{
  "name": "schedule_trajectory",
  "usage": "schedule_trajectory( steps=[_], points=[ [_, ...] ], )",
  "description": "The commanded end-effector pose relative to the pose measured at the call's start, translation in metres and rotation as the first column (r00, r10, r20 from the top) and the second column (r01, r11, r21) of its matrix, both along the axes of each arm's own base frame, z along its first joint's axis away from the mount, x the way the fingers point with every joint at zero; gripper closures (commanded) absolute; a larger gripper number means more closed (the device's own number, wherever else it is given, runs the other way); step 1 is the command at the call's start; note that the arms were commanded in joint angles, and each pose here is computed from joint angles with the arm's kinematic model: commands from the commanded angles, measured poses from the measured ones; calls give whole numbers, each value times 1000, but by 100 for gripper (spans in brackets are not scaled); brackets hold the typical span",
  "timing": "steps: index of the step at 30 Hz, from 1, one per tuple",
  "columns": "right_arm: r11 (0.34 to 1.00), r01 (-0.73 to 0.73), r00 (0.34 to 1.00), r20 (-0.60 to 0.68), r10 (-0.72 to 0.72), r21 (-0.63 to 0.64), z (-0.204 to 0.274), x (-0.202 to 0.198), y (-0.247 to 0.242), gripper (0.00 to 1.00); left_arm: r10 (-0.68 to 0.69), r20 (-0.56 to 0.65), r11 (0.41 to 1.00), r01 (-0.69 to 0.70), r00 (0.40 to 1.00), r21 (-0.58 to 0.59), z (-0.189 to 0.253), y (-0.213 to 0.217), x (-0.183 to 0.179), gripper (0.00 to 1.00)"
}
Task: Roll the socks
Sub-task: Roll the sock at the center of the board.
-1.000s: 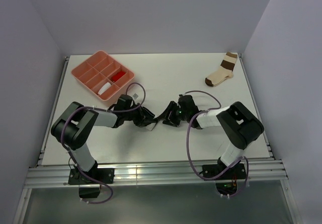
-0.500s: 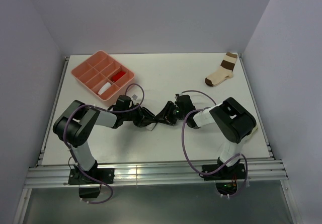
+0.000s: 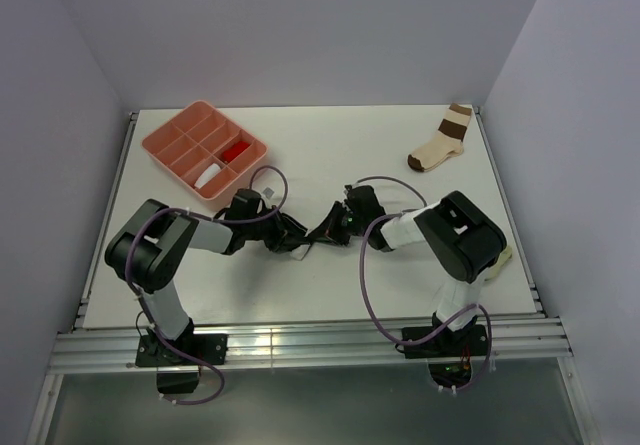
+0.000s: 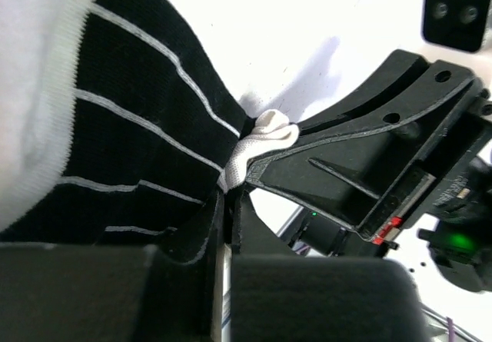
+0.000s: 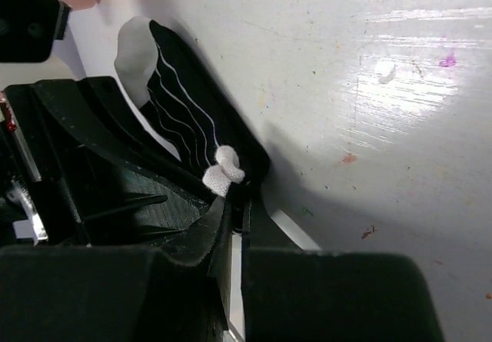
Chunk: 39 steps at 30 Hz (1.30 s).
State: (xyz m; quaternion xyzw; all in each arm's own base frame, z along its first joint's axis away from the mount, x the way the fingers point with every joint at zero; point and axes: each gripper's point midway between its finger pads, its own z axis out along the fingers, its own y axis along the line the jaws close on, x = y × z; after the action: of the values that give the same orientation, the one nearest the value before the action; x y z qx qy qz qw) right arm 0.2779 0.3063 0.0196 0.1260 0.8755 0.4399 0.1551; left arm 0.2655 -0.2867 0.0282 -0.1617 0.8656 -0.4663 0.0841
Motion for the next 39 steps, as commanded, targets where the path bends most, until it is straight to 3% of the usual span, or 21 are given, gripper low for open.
schedule_trajectory(
  steps=[1, 6, 9, 15, 19, 24, 32, 39],
  points=[
    [989, -4, 1000, -4, 3, -145, -11, 1, -13, 100, -8, 25, 994, 6, 1000, 105, -9, 12, -2, 93],
    [965, -12, 999, -54, -2, -261, -11, -2, -25, 100, -22, 119, 977, -4, 993, 215, -3, 20, 7, 61],
    [946, -9, 997, -77, -17, -324, -10, -2, -33, 100, -35, 184, 959, -19, 982, 283, 7, 22, 14, 51],
    [901, -26, 989, -141, -39, -433, -5, -2, -43, 100, -87, 375, 911, -78, 923, 404, 43, 20, 24, 47],
    [870, -37, 986, -161, -49, -492, 3, 4, -46, 100, -185, 537, 831, -161, 823, 533, 71, 14, 21, 46],
    [835, -64, 978, -200, -56, -547, 8, 3, -47, 100, -307, 652, 769, -222, 694, 599, 90, -7, 4, 46],
    [831, -102, 963, -263, -55, -547, 1, -3, -45, 100, -509, 668, 654, -261, 543, 710, 75, -43, -22, 47],
    [830, -124, 958, -284, -43, -544, -2, -7, -45, 100, -618, 635, 549, -323, 463, 771, 58, -64, -24, 47]
  ],
)
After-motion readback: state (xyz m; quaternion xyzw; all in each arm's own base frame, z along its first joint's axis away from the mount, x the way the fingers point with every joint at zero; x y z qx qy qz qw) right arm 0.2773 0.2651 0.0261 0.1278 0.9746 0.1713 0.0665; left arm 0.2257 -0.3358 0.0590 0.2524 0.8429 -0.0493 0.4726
